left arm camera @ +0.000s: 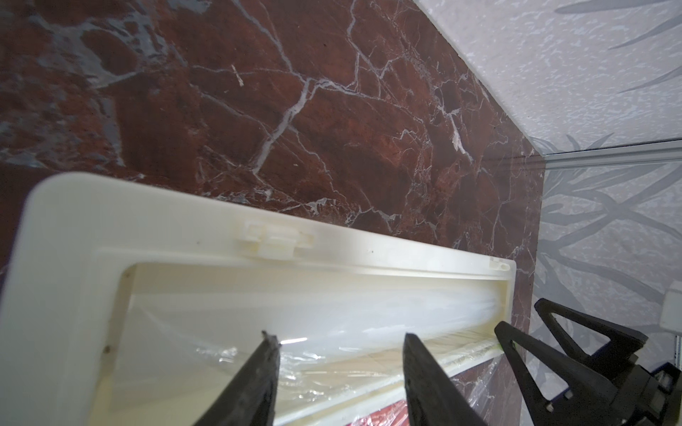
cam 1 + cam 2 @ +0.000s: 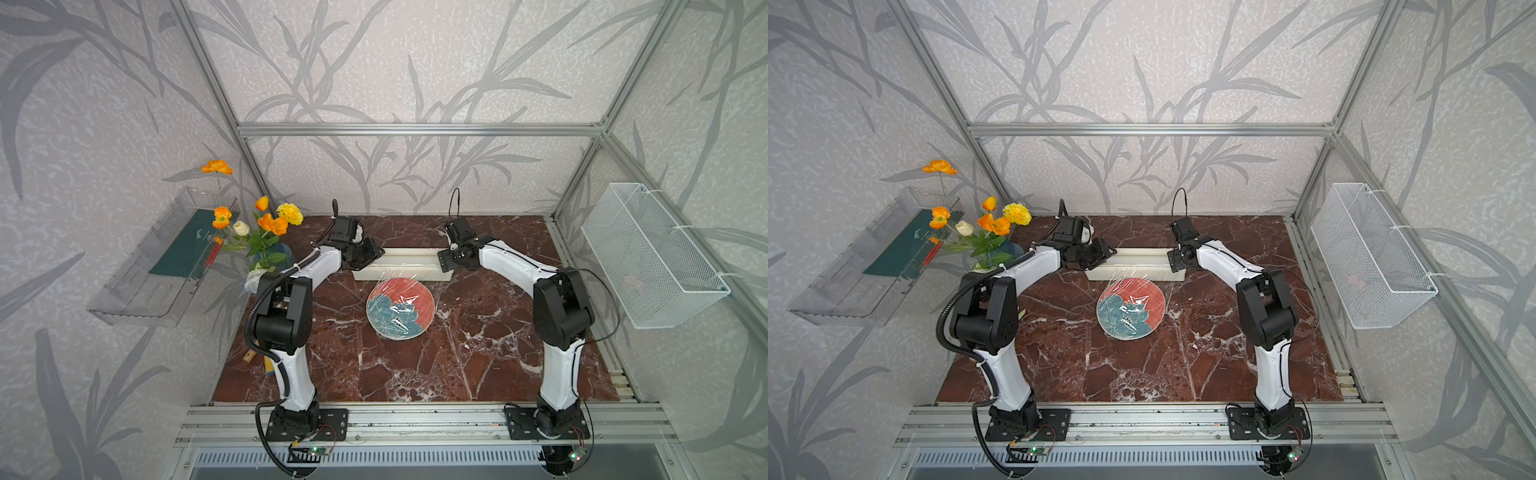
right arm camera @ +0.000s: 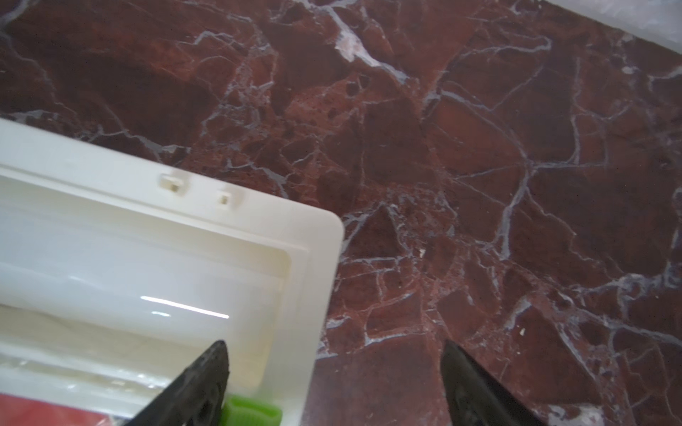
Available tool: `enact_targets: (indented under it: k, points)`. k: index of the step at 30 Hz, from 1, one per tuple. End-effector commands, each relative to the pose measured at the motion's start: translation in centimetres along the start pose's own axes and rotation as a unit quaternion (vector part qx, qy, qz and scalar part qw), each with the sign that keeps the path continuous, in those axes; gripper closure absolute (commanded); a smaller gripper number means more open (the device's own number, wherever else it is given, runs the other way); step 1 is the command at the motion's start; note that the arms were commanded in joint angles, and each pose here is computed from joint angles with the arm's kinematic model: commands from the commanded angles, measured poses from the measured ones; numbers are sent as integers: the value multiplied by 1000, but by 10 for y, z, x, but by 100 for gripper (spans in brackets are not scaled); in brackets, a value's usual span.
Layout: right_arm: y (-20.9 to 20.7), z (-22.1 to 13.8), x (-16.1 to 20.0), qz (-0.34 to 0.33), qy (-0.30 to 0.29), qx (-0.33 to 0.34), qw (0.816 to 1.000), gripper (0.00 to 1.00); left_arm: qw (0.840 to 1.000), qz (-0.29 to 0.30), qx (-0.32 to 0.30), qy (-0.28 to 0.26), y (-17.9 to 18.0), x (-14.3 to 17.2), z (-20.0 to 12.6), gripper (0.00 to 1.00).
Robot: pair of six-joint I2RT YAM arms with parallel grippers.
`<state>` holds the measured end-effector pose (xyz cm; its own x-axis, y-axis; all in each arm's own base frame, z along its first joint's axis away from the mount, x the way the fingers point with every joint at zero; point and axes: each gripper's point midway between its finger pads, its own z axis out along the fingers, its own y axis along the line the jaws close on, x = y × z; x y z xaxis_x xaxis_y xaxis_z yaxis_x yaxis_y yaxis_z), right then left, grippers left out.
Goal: Wrap the plate with plastic wrap
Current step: Tear off the plastic wrap from the plastic wrap cutting box, then move the plastic wrap cutting box to the center of the board.
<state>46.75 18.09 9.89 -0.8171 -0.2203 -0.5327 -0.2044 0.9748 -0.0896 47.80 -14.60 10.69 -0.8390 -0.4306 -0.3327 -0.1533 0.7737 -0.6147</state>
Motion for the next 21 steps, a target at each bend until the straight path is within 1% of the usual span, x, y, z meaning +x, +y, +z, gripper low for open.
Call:
enact_targets:
  k: [1,5,9,12,14,16,19,21]
  points:
    - [-37,-5,14,13,23,38,999,12,995,-36,-93,27,64,19,10,46]
    - [-28,-17,5,25,17,5,1000,12,996,-36,-78,15,48,9,0,46]
    - [-19,-40,-6,42,-2,-33,999,11,998,-28,-55,-1,24,-3,-23,45]
    - [-15,-58,-5,62,-19,-57,996,11,999,-18,-45,-7,13,-1,-43,45]
    - [-6,-66,2,78,-31,-91,992,11,999,-15,-44,-10,13,5,-51,44]
    - [8,-74,8,95,-51,-142,984,11,999,-15,-40,-9,16,14,-55,43]
    - [33,-77,19,127,-75,-231,962,11,999,-25,-39,-3,25,26,-50,43]
    - [45,-75,23,141,-85,-270,949,11,999,-32,-36,4,30,32,-44,43]
